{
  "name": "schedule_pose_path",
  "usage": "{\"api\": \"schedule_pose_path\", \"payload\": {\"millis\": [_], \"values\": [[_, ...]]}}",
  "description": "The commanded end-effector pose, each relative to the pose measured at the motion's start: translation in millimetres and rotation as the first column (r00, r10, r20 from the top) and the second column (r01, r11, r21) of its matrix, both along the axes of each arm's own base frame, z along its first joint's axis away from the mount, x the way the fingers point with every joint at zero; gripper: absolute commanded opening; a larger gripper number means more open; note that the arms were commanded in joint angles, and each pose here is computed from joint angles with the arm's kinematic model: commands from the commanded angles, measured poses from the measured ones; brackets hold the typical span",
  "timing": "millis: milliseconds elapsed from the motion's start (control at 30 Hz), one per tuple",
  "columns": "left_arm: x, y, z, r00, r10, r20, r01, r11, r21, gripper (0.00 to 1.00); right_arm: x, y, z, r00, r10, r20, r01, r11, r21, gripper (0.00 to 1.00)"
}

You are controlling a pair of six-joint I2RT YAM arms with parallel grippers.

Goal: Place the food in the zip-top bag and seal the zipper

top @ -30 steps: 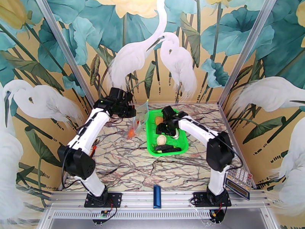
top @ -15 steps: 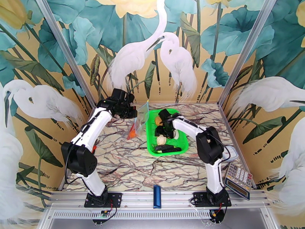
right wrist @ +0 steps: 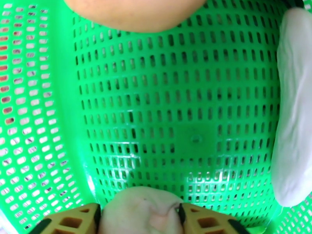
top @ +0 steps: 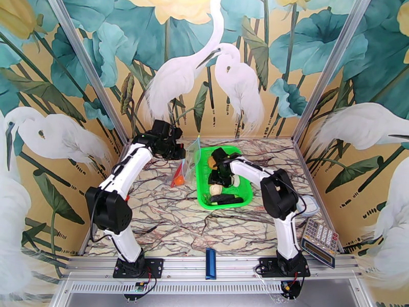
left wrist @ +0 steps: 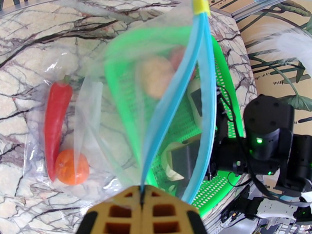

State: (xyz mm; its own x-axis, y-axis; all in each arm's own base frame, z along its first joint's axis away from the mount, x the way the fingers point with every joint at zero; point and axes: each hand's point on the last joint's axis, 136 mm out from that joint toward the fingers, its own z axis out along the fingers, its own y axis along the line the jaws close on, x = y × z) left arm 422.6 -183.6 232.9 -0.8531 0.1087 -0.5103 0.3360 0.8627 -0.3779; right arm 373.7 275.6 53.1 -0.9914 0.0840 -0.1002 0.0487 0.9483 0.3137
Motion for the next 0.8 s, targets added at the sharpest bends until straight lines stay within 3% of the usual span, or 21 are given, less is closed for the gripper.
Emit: {"api": "schedule_pose_path", "payload": {"millis": [0,100,533,767], "values": [[6.4,-4.4,1.4,1.000,-0.025,0.017,0.026,0.999,-0.025,0.00,8.3,-7.5,29.1,0.997,-0.023,0.072,0.021,1.000,0.023,0.38],[7.6,-6.4,-1.6,0.999,-0.032,0.010,0.032,0.999,-0.032,0.00,21.7,-11.4,61.8,0.987,-0.033,0.155,0.027,0.999,0.041,0.30],[13.1,-13.7,-6.4,0.999,-0.050,-0.012,0.049,0.997,-0.059,0.00,68.3,14.1,235.6,0.853,-0.057,0.519,-0.045,0.982,0.181,0.30],[16.7,-17.8,1.0,0.999,-0.045,-0.002,0.044,0.995,-0.089,0.00,70.3,55.4,274.9,0.796,-0.015,0.605,-0.150,0.964,0.220,0.31]]}}
